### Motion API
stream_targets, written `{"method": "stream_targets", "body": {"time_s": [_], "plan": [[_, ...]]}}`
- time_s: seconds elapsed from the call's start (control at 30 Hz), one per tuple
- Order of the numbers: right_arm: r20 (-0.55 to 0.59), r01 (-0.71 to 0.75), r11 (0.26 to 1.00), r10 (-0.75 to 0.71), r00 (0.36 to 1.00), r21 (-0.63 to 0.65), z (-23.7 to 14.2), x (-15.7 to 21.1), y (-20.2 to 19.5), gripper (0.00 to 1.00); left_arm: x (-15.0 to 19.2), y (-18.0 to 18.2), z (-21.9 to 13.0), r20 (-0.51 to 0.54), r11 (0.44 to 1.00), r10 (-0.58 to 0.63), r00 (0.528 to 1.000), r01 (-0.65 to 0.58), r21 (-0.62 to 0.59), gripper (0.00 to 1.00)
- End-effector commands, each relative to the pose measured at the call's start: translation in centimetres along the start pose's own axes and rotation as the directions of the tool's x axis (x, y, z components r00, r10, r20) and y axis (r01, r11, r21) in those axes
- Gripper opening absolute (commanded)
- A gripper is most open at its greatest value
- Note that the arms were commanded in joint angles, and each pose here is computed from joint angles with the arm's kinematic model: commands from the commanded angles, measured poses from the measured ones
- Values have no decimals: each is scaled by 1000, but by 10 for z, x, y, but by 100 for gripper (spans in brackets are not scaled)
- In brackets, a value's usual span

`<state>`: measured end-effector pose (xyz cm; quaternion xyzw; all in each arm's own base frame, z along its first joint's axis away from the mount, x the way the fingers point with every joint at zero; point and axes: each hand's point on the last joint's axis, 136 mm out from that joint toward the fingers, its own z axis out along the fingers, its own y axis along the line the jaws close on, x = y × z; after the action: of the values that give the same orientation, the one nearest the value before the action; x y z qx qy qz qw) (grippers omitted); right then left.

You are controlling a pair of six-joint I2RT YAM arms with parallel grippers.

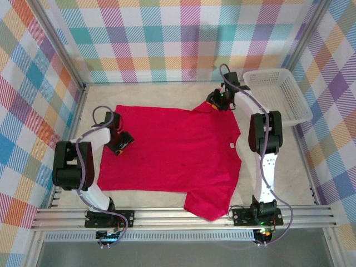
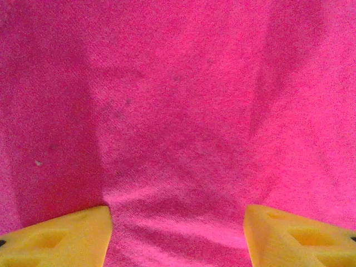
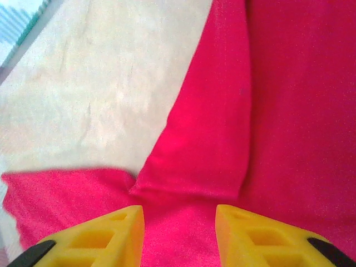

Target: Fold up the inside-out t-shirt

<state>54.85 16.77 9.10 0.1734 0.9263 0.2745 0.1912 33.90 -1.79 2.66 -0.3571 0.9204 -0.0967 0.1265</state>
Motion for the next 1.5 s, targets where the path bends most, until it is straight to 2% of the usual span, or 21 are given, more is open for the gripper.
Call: {"method": "stream_targets", "body": {"time_s": [0.0, 0.13, 0.43, 0.7, 1.0, 1.23, 1.47], "plan": [[-31, 26, 993, -22, 999, 115, 20, -1, -23, 39, 6, 31, 6, -11, 996, -64, 998, 64, -62, 65], [-37, 36, 985, -30, 999, 166, 32, -2, -35, 43, 5, 30, -2, -3, 996, -81, 997, 81, -30, 64], [-86, 14, 992, -3, 996, 122, 58, 18, -26, 41, 2, 17, -11, 1, 996, -87, 996, 87, 24, 64], [-48, 28, 991, -22, 999, 134, 31, 12, -5, 41, 0, 15, -19, 16, 996, -85, 996, 84, 41, 63], [-89, 27, 992, -16, 996, 121, 39, 32, 3, 40, 1, 15, -26, 33, 996, -81, 996, 80, 50, 63], [-92, 29, 982, -12, 996, 185, 35, 36, -9, 42, 1, 15, -25, 30, 996, -79, 996, 77, 50, 63], [-13, 42, 962, -40, 999, 271, 11, 3, -40, 48, -1, 18, -30, 39, 998, -60, 997, 59, 29, 63]]}}
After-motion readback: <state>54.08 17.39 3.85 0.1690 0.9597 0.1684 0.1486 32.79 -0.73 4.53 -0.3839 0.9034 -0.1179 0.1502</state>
